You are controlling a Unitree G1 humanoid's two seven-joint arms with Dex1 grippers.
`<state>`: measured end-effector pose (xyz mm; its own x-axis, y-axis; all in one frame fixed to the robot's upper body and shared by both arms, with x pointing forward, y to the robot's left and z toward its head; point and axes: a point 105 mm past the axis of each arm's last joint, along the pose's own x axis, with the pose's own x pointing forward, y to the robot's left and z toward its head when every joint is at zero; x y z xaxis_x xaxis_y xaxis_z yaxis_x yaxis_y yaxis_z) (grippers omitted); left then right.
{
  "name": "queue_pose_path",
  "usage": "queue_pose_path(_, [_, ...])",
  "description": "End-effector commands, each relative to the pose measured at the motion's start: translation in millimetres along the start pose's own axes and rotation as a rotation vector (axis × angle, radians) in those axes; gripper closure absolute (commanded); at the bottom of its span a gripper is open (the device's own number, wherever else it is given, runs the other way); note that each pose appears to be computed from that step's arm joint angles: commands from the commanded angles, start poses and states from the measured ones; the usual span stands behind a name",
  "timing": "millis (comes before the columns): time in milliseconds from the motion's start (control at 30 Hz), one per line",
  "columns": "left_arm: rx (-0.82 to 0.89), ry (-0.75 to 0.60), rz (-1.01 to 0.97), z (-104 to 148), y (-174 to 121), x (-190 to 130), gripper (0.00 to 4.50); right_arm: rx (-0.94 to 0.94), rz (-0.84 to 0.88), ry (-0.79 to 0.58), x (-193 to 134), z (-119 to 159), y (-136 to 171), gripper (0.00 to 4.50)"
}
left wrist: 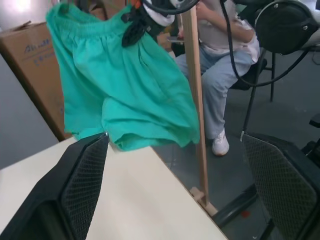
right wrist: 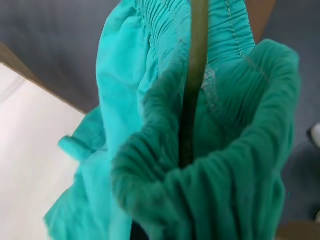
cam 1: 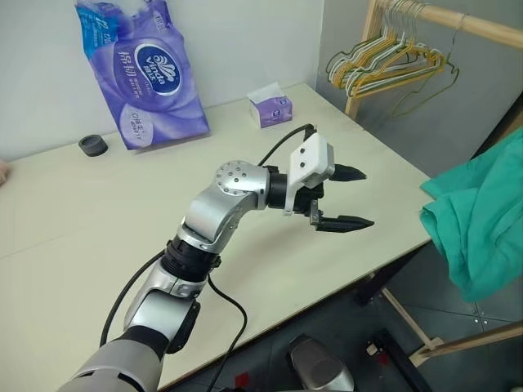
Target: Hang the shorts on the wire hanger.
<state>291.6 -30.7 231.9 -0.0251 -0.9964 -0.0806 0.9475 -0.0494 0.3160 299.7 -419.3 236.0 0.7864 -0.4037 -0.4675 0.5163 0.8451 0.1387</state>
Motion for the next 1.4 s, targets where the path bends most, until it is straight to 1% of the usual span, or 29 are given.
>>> queue_pose_path(33, [0.071,-0.04,-0.006,20,6,4,0.02,0.04,0.017,0.011,-9,9,2,4.5])
queue_pose_path(267, [0.091,-0.062,-0.011,30,12,7,0.02,0.073,0.044,0.057,-8,0,10,4.5])
queue_pose_path(433, [0.086,-0.07,-0.036,31,11,10,0.02,0.112,0.078,0.024,-13,5,19,4.5])
queue_pose_path(533, [0.094,-0.071,-0.041,32,11,12,0.0,0.15,0.096,-0.015,-17,10,24,3.79])
queue_pose_path(633, [0.102,-0.069,-0.048,31,11,14,0.0,0.184,0.1,-0.054,-20,15,29,2.85])
queue_pose_path(700, [0.106,-0.069,-0.052,31,11,15,0.0,0.211,0.101,-0.086,-23,19,32,2.11])
queue_pose_path(733, [0.107,-0.069,-0.053,31,11,16,0.0,0.225,0.099,-0.102,-25,22,33,1.85])
queue_pose_path(867, [0.12,-0.068,-0.06,30,11,18,0.0,0.256,0.036,-0.191,-38,35,34,0.44])
queue_pose_path(900, [0.122,-0.068,-0.061,30,11,18,0.0,0.259,0.018,-0.213,-41,38,35,0.15])
queue_pose_path(933, [0.124,-0.069,-0.062,30,11,19,0.0,0.259,0.004,-0.233,-45,41,36,0.03])
queue_pose_path(1000, [0.126,-0.069,-0.062,30,11,19,0.0,0.242,-0.013,-0.27,-51,47,41,0.03])
queue_pose_path(1267, [0.129,-0.059,-0.052,26,12,18,0.0,0.022,-0.088,-0.551,-71,84,50,0.03])
queue_pose_path(1367, [0.129,-0.052,-0.037,24,14,16,0.0,-0.106,-0.115,-0.72,-82,102,53,0.03])
queue_pose_path(1400, [0.128,-0.051,-0.029,23,15,14,0.0,-0.164,-0.095,-0.789,-88,107,60,0.03])
